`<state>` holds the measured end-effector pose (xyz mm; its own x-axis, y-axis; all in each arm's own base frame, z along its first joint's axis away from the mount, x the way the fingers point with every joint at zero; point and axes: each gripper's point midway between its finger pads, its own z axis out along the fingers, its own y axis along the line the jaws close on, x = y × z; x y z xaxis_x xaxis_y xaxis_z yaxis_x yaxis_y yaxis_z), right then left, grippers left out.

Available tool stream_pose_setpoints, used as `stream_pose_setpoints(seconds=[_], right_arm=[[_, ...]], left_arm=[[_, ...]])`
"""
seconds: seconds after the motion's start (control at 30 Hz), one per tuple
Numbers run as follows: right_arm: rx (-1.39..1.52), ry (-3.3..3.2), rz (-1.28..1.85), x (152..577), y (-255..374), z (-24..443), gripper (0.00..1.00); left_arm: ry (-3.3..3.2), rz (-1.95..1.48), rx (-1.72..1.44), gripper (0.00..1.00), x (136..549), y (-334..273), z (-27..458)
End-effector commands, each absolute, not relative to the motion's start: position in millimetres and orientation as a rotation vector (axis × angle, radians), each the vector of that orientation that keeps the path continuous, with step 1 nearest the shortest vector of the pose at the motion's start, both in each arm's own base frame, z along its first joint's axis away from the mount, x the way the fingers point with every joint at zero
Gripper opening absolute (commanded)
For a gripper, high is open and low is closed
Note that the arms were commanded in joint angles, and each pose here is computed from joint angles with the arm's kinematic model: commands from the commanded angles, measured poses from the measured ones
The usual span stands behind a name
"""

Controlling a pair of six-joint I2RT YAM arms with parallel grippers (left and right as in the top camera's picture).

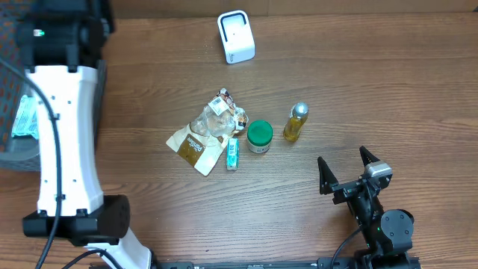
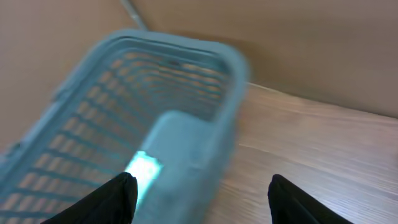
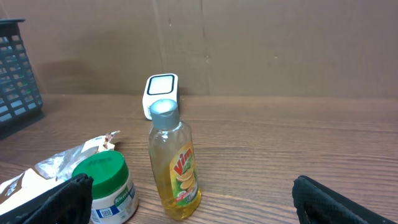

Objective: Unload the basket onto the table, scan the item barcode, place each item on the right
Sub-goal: 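Move the left gripper back into the basket toward the green wipes pack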

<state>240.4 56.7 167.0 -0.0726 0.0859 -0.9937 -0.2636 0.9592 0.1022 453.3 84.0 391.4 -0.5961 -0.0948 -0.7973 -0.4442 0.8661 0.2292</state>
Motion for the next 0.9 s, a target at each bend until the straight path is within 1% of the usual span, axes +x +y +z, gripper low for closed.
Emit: stream_pose_setpoints(seconds=[0.0,0.2,0.37,0.6,0.63,0.87], right_arm=[[-0.130,1.616,0.285,240.9,55.3,166.9,1.00],[-0.130,1.616,0.285,240.9,55.3,166.9,1.00],[-0.130,1.616,0.285,240.9,55.3,166.9,1.00],[-0.130,1.616,0.285,240.9,55.3,166.9,1.00],[-0.130,1.616,0.285,240.9,55.3,166.9,1.00],[-0.130,1.616,0.285,240.9,55.3,166.9,1.00]], left_arm=[[2.173,0.660,-0.475,0.69,438.6,144.8,391.7],[2.231,0.584,-0.573,0.69,429.5,203.5,368.7],[2.350,0.530,-0.597,0.67,427.5,246.4,324.7],[2.617,0.487,-0.678,0.68,422.6,284.6,221.6],[2.686,0.480,-0.683,0.68,421.5,291.3,194.0],[2.851,0.447,-0.684,0.68,419.0,305.7,119.5]])
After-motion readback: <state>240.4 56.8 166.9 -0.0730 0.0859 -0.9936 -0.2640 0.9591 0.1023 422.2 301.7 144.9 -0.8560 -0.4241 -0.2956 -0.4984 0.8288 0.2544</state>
